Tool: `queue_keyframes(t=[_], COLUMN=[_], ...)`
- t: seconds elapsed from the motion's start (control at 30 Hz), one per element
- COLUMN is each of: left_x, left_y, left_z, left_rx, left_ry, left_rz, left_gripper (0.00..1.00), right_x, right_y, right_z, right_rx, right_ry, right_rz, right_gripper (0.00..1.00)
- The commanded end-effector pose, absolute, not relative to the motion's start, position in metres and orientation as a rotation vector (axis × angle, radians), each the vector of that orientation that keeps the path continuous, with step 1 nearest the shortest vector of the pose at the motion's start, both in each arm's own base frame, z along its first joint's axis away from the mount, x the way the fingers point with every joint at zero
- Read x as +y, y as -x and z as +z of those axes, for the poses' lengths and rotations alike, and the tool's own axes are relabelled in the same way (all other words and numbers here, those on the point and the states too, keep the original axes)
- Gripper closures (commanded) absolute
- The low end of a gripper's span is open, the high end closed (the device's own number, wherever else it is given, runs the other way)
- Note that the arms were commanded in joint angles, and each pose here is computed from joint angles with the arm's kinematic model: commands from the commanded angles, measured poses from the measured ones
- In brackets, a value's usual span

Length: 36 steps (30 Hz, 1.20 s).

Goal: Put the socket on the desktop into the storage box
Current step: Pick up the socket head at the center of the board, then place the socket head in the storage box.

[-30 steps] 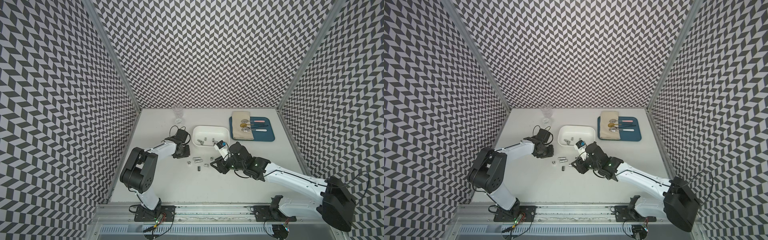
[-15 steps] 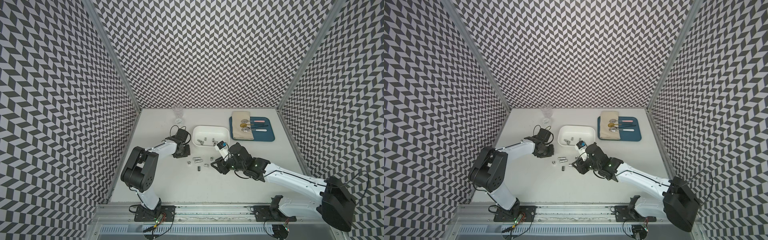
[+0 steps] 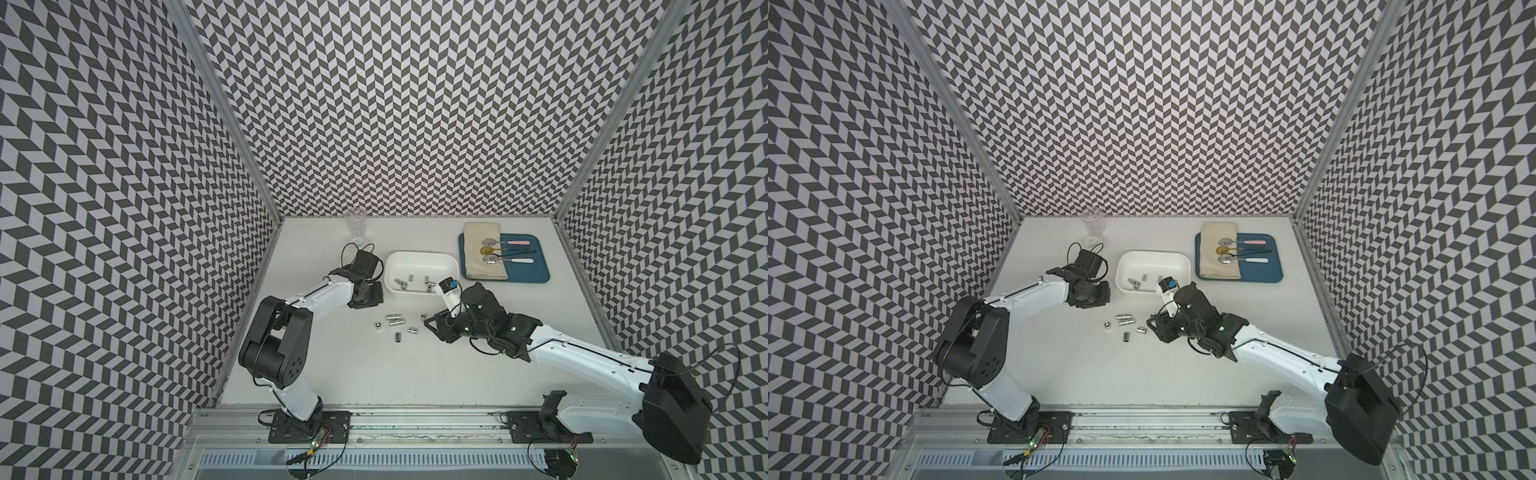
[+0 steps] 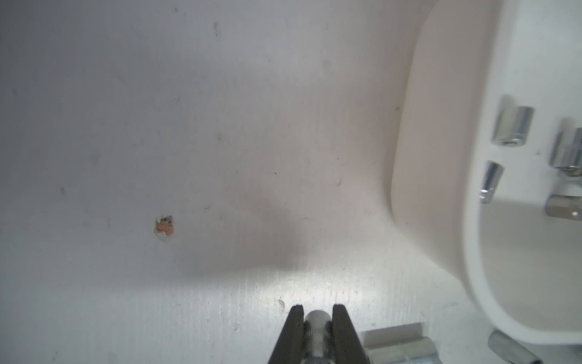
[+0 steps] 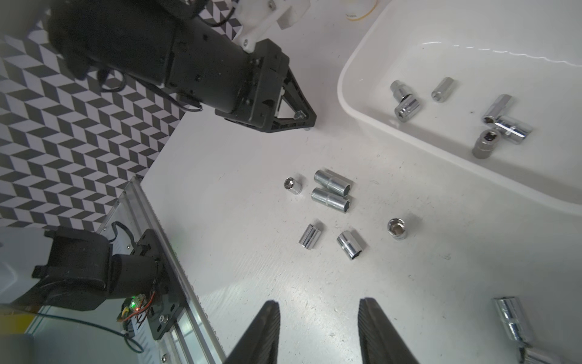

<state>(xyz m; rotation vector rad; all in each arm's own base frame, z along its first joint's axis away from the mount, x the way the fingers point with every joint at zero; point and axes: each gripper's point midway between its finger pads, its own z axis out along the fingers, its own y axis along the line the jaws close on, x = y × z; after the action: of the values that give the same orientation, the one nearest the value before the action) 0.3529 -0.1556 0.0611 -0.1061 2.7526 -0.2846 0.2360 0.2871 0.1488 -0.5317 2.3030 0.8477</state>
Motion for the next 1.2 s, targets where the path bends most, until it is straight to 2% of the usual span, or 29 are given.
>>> queue_keyframes(t=[0.0,0.23,0.47,0.83,1.17], left_x=[-0.169,-0.189,-0.221,-0.253,-0.257], left_y=[-0.361,-0.379,-0.397,-0.424,-0.427], left_z=[0.091,0.117,0.119,0.094,0.075], left_rx=[2.699,2.647,2.641,2.693,2.725], left_ry=[0.061,0.040,-0.007,-0.063,-0.075], left_rz=[-0.334,-0.378,-0.396,-0.361,-0.309], left_gripper=[0.95,0.95,0.95,0.94,0.88], right_x=[0.278,0.266,0.258,0.245,0.240], right_y=[-0.251,-0.253,-0.249,-0.244,-0.248], right_z=[0.167,0.166,0.167,0.168,0.168], right_rx=[2.240,2.249,2.247,2.239,2.239], right_ry=[0.431,0.391,0.371,0.337,0.325], right_rz=[0.863,0.852,0.848,0.835,0.818], right_gripper=[0.55,0.55,0.55,0.55,0.55])
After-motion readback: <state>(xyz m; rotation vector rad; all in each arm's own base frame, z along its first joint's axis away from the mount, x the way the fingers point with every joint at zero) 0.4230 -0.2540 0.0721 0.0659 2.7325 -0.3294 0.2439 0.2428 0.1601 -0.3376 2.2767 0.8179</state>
